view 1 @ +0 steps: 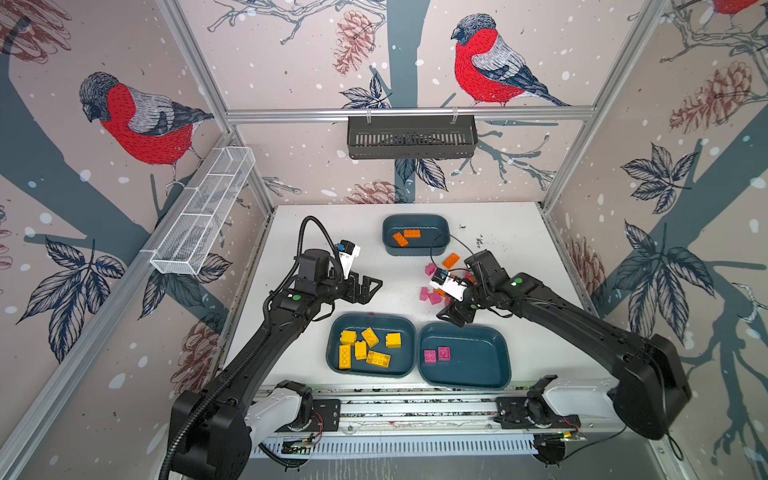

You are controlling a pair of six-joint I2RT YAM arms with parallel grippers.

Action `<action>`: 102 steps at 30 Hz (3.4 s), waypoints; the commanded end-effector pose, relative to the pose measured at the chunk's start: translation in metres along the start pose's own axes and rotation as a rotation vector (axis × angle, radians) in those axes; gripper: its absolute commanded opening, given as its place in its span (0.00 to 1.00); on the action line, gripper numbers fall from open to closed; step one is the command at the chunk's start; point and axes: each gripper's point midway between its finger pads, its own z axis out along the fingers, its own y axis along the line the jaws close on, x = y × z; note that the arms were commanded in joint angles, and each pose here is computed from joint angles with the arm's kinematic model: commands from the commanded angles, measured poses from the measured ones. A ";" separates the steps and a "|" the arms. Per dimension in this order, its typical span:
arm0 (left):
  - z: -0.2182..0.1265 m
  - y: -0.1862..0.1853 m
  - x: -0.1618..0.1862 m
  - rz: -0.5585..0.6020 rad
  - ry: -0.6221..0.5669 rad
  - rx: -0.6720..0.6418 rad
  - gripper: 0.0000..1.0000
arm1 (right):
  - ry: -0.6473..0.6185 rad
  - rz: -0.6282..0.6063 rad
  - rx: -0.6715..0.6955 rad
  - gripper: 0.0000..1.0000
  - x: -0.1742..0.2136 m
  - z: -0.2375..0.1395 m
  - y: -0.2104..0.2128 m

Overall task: Sort the legos into containers by color
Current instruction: 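Move the open right gripper back over a pink brick in the pile, then grasp the pink 2x2 brick with the right gripper and lift, then lower the pink brick into the pink bin and open the right gripper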

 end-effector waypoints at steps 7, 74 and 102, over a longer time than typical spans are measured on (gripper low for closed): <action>-0.009 0.000 -0.006 0.030 -0.041 -0.024 0.96 | 0.036 0.291 0.099 0.71 -0.022 0.048 -0.064; -0.008 0.000 -0.001 0.014 -0.033 -0.011 0.96 | 0.152 0.081 0.089 0.21 -0.013 0.045 -0.008; -0.005 -0.002 -0.007 0.027 -0.042 0.009 0.96 | -0.067 0.057 0.055 0.66 -0.011 -0.008 0.002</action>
